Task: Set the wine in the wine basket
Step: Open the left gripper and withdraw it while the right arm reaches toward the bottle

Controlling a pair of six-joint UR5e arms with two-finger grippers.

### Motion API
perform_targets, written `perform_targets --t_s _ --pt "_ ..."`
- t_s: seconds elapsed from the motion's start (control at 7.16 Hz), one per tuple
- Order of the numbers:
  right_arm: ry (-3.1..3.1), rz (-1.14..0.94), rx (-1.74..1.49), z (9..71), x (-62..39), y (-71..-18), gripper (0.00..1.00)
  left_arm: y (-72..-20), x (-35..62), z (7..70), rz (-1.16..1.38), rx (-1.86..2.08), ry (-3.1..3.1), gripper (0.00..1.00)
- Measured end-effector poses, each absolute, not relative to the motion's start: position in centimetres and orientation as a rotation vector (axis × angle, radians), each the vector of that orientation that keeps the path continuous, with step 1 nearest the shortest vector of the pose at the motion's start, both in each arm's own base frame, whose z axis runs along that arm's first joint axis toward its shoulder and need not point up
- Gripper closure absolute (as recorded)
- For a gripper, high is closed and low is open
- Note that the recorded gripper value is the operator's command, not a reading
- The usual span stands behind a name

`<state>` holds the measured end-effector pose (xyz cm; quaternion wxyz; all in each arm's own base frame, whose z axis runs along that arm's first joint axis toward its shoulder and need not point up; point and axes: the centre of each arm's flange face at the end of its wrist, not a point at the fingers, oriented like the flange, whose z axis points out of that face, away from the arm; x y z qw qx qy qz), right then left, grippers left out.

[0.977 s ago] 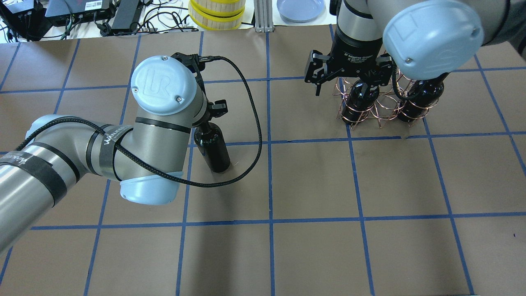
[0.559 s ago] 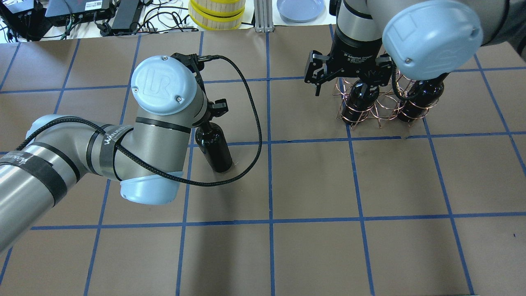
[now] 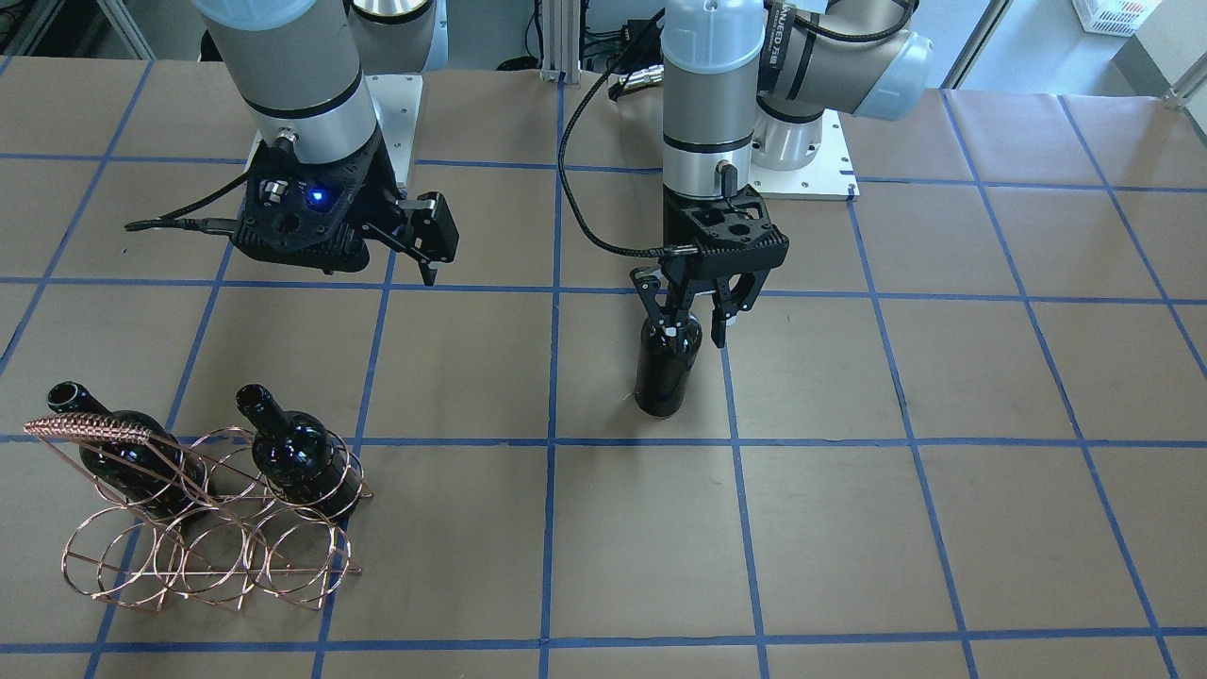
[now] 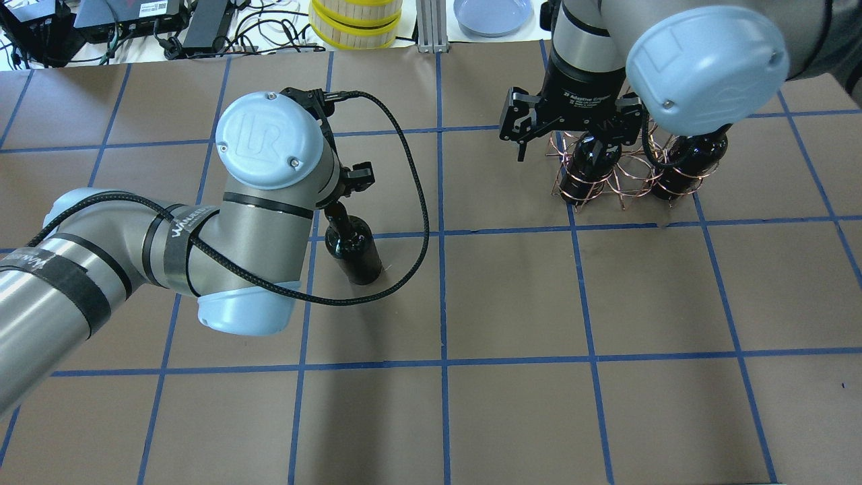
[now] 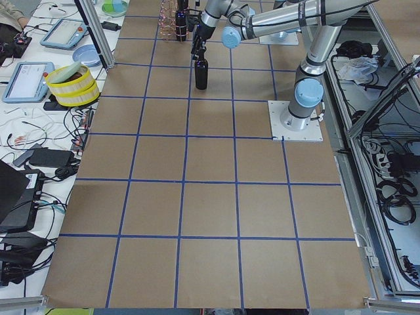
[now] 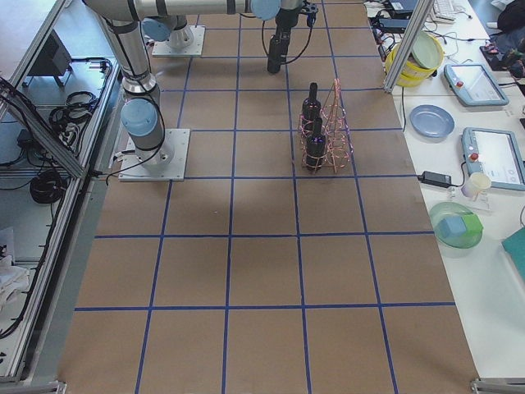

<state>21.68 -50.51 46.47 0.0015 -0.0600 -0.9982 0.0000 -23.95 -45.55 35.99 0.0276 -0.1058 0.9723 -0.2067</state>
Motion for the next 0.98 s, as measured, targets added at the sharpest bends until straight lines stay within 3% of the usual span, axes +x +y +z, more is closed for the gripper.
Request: perform_targets --t_s 0.28,0.56,0.98 --pt "-3.133 -0.001 -0.189 46.5 21.7 -50.5 0.00 -45.6 -24.0 35.9 -0.636 -0.325 3.003 0.30" --pt "-3.132 0.003 -0.207 46.4 22.7 -50.2 0.00 -45.7 -24.0 36.5 -0.648 -0.322 3.001 0.08" --pt "-3.161 0.164 -0.296 47.1 27.4 -49.3 0.00 -47.5 -24.0 42.5 -0.526 -0.295 3.001 0.07"
